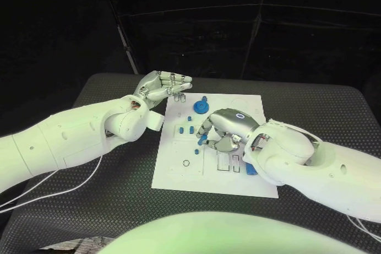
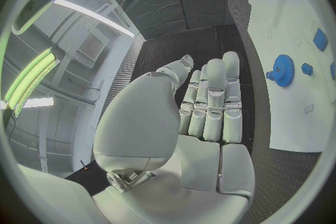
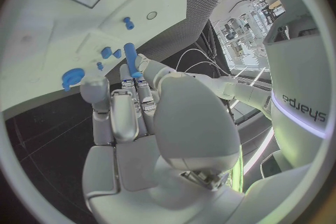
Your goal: Assemble the parts on the task board
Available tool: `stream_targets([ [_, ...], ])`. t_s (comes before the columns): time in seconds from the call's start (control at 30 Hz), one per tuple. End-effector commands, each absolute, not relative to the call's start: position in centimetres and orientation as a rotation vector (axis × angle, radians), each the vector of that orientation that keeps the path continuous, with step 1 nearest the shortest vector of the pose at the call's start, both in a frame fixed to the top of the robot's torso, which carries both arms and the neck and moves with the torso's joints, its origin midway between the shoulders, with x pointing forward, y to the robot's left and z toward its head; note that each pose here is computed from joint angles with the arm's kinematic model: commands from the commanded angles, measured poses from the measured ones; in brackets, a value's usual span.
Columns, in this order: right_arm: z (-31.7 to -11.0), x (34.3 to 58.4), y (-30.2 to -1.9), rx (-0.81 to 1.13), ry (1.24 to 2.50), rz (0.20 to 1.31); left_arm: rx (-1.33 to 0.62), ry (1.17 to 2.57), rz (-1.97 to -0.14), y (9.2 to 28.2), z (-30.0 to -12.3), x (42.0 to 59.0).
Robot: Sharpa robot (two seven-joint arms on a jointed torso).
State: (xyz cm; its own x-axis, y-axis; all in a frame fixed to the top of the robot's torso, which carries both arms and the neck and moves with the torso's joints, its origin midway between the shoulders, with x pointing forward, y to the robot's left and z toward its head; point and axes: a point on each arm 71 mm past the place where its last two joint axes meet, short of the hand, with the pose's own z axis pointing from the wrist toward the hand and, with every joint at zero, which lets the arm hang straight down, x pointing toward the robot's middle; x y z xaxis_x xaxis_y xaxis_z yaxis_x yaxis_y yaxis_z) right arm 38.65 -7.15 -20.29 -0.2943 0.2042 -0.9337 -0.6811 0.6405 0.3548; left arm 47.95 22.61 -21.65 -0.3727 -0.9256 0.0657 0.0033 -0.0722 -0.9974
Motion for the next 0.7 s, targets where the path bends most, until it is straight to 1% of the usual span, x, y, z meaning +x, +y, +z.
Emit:
stream_targets([
  [0.03, -20.9, 38.2, -6.1, -0.433, 1.653, 0.974, -1.042, 1.436, -1.564, 22.4, -21.5, 48.0],
  [0.3, -22.6, 37.8, -4.1, -0.487, 1.680, 1.000, -1.041, 1.438, -1.572, 22.1, -21.5, 48.0],
  [0.7, -24.1, 37.2, -2.8, -0.532, 1.718, 1.023, -1.041, 1.441, -1.577, 21.8, -21.5, 48.0],
])
